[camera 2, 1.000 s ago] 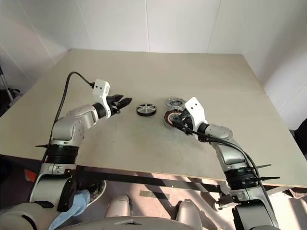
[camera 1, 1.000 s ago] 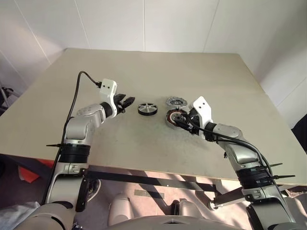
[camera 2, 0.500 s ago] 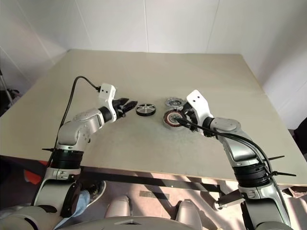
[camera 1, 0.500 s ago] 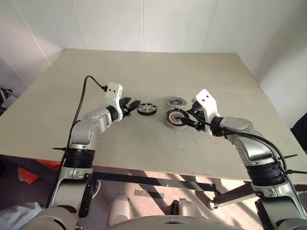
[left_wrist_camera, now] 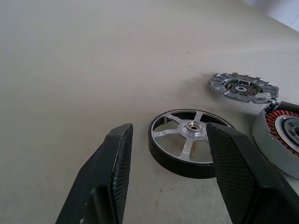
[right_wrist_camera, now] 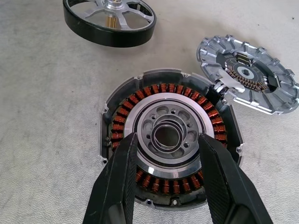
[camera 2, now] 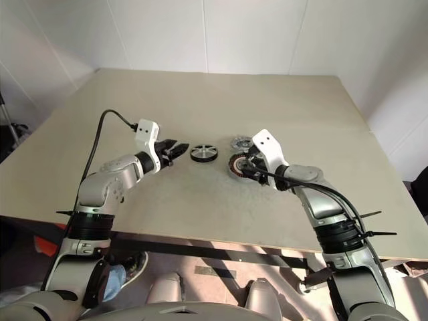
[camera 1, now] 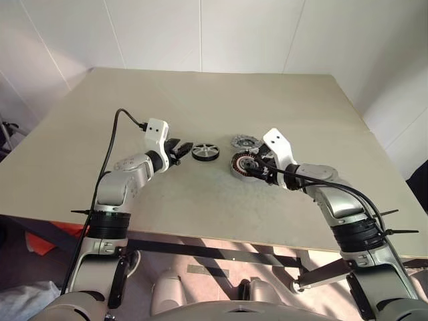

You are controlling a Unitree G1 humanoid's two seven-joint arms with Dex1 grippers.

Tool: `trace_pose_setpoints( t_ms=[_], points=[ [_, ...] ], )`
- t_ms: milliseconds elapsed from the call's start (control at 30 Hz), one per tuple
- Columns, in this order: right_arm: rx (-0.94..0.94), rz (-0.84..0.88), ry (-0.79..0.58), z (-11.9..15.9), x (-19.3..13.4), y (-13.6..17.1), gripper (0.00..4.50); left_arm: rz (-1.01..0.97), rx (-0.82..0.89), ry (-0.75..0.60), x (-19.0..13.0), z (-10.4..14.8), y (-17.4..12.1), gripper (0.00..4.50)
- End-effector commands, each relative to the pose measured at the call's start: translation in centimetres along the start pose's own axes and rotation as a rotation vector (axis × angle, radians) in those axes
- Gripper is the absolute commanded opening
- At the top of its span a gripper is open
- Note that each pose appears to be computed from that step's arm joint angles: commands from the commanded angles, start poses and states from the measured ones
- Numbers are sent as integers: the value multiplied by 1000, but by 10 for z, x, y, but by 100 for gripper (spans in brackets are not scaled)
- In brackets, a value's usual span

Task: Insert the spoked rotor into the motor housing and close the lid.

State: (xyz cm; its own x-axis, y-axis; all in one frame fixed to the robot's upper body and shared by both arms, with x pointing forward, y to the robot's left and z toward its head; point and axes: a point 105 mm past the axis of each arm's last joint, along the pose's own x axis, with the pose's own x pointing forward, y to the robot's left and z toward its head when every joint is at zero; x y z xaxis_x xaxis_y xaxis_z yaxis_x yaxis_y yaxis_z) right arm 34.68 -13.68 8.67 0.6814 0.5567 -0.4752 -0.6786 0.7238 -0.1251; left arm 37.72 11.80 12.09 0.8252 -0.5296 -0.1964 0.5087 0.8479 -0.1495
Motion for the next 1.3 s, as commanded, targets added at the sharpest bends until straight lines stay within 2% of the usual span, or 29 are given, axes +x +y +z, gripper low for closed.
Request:
trace_pose_setpoints(
  t_ms=[33,133,233,333,700,1300],
  points=[
    [-35,-8,-37,14,0,-1,227,0,27,-54,-4,17,-1,267],
    [-27,-9,-32,12,1,-2,227,1,29,-56,-4,17,-1,267],
    [-24,-11,-29,12,2,-2,171,2,31,-55,-4,17,-1,267],
    [-25,-14,-26,11,1,-3,76,4,31,-56,-4,18,0,267],
    [-45,-8,-62,23,1,-1,67,10,35,-51,-4,16,1,267],
    [-41,-15,-31,12,10,-5,67,19,38,-43,-6,13,3,267]
  ],
)
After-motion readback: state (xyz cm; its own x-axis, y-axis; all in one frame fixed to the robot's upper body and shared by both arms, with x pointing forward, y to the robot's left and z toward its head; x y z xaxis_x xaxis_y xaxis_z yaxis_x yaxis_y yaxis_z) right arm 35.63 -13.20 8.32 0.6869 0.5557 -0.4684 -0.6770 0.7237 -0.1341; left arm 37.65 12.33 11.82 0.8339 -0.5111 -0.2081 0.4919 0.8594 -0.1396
